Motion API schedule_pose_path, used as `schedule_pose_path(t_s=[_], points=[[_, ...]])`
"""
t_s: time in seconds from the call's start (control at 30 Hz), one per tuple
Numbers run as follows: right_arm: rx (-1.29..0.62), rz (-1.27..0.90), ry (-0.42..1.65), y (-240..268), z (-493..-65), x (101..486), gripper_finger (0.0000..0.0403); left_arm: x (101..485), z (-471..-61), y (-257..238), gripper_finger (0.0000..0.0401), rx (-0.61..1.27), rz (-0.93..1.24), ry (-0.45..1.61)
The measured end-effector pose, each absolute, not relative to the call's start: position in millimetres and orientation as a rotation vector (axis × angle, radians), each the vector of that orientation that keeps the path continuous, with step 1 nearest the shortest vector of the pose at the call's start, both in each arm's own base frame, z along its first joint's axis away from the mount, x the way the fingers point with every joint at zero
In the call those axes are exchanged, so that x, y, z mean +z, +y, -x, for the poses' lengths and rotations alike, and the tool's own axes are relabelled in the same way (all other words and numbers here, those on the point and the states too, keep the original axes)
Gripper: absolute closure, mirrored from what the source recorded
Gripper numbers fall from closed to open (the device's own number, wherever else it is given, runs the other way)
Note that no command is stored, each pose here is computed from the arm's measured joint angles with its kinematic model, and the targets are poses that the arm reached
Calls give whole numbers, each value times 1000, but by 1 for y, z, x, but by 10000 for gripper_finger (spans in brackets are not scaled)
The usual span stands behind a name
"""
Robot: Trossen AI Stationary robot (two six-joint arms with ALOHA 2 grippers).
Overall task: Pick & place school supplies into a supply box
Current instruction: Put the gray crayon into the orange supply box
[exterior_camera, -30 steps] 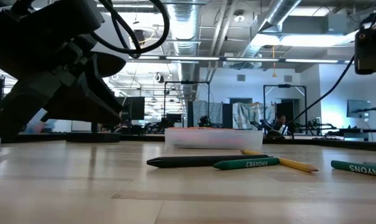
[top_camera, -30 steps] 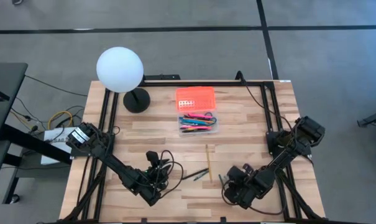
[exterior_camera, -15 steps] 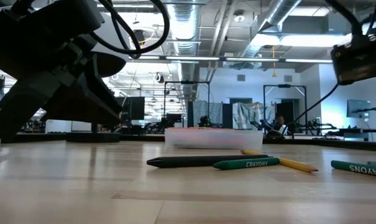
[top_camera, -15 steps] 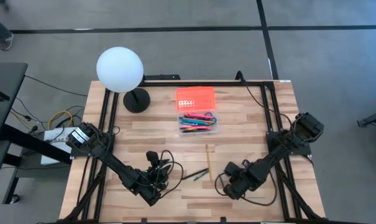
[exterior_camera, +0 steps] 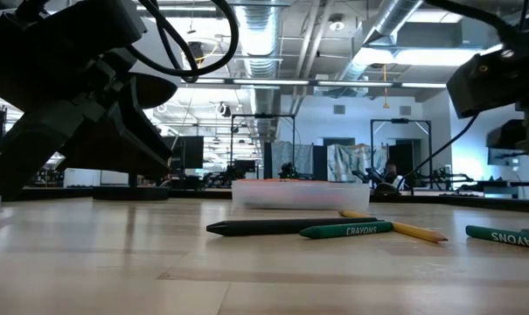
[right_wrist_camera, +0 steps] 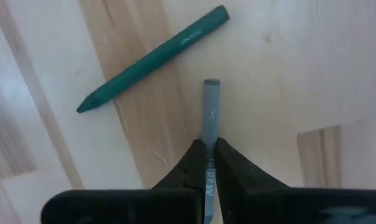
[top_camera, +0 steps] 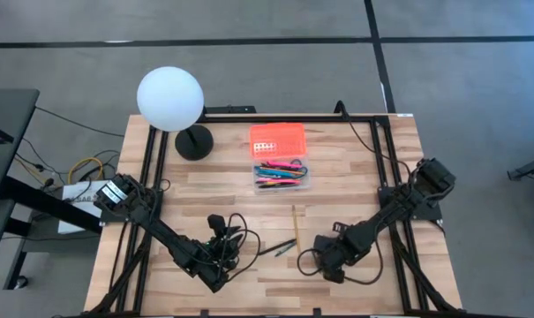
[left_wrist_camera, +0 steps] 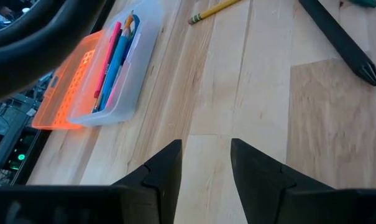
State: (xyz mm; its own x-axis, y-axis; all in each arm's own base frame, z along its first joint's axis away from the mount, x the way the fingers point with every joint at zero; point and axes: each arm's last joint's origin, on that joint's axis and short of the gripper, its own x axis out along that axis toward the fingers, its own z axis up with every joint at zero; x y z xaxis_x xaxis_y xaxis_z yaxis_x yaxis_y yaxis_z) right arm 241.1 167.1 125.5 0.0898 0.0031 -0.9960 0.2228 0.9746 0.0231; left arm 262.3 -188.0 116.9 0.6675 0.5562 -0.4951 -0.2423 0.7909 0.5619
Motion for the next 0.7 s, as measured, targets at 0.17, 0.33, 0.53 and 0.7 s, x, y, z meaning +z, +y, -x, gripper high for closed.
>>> schedule_pose_path(t_s=[0.17, 0.33, 0.53, 0.7], points=[[-120, -30, 1433, 168, -247, 132, 400, 117, -264, -186, 269, 493, -488, 694], [-212, 222, 1353, 159, -259, 148, 401, 118, -267, -181, 269, 513, -491, 695], [-283, 485, 1266, 136, -284, 173, 401, 118, -270, -176, 269, 529, -487, 700], [-310, 532, 1227, 95, -316, 185, 400, 118, -270, -176, 269, 531, -486, 700]])
